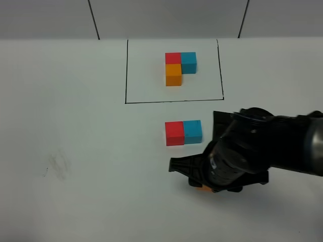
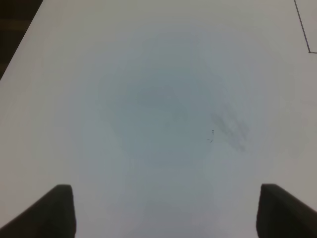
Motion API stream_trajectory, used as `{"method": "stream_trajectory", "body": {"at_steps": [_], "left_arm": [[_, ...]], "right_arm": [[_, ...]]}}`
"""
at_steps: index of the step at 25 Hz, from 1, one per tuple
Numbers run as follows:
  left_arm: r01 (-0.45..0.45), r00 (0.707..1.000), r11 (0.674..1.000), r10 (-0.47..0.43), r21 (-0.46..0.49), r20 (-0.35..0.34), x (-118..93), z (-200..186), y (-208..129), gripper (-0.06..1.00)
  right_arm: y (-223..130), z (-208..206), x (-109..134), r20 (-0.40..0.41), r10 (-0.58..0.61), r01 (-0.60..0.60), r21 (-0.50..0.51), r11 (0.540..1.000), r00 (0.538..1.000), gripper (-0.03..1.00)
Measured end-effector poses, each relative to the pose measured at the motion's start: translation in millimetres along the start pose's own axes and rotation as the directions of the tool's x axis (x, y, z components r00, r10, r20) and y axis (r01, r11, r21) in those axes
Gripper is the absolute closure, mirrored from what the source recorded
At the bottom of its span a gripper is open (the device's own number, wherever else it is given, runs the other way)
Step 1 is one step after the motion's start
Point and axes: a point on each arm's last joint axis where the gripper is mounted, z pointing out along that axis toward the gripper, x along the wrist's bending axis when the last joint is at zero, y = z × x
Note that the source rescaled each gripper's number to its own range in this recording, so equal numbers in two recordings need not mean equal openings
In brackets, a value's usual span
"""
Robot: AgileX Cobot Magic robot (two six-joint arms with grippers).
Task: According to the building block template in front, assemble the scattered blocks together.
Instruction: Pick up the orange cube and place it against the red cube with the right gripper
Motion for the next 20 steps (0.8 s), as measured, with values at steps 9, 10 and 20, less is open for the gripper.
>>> {"method": "stream_trajectory", "body": {"at_steps": [9,10,20], "left_arm": [[0.0,1.0,1.0,0.0,0.0,0.0,0,0,0,0.27],[0.0,1.0,1.0,0.0,0.0,0.0,0,0,0,0.27],[0.0,1.0,1.0,0.0,0.0,0.0,0,0,0,0.27]], "right_arm": [[20,29,59,0.058,-0.122,0.123,-0.009,0.992,0.991,0.96],[22,32,63,0.068,-0.124,0.124,-0.005,0.992,0.99,0.96],[33,62,77,0.112,-0.128,0.129,0.005,0.992,0.985,0.96]]}}
